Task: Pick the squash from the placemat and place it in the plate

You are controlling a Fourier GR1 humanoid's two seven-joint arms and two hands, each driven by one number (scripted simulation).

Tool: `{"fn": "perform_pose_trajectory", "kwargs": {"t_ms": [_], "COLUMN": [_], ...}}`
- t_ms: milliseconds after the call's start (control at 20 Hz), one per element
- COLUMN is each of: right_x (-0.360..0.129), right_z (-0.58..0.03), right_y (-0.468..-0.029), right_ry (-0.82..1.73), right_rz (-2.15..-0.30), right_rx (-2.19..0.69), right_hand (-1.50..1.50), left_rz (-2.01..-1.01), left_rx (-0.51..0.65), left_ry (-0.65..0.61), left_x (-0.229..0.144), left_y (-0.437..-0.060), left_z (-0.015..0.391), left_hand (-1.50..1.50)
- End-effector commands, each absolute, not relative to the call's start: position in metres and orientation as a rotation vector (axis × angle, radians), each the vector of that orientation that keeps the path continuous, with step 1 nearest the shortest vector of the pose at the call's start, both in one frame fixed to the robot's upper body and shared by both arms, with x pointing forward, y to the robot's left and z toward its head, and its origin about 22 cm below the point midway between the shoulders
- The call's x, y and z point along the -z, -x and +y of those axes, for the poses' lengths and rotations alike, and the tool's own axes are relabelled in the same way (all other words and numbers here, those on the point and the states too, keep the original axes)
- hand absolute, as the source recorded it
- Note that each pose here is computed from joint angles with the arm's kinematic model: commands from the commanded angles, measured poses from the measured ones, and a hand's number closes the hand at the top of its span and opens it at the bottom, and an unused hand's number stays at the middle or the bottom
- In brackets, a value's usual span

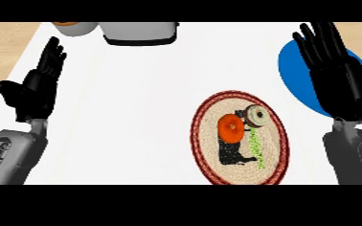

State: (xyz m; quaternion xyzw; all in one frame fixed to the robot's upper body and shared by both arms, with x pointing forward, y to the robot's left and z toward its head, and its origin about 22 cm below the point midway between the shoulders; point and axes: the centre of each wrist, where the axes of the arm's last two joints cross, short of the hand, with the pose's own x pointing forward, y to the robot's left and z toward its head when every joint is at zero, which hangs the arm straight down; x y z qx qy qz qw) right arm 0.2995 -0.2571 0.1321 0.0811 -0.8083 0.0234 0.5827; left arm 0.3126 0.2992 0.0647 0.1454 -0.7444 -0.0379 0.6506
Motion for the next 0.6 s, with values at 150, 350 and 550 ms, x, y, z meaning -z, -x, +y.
{"fn": "perform_pose_trajectory", "kwargs": {"t_ms": [150, 350, 550], "right_x": [-0.115, -0.198, -0.042], "right_z": [-0.227, -0.237, -0.276], "right_y": [-0.316, -0.311, -0.328], "right_ry": [-0.631, -0.203, -0.611], "right_rz": [-1.763, -1.994, -1.860], "right_rx": [-0.488, -1.100, -0.545], "right_hand": [1.50, 1.50, -1.50], "left_rz": [-1.579, -1.488, -1.464], "left_rx": [0.128, 0.132, 0.134], "left_ry": [-0.234, -0.193, -0.133], "left_x": [-0.045, -0.030, -0.026], "left_y": [-0.305, -0.299, -0.297], "left_z": [0.284, 0.278, 0.276], "left_hand": [0.00, 0.00, 0.00]}}
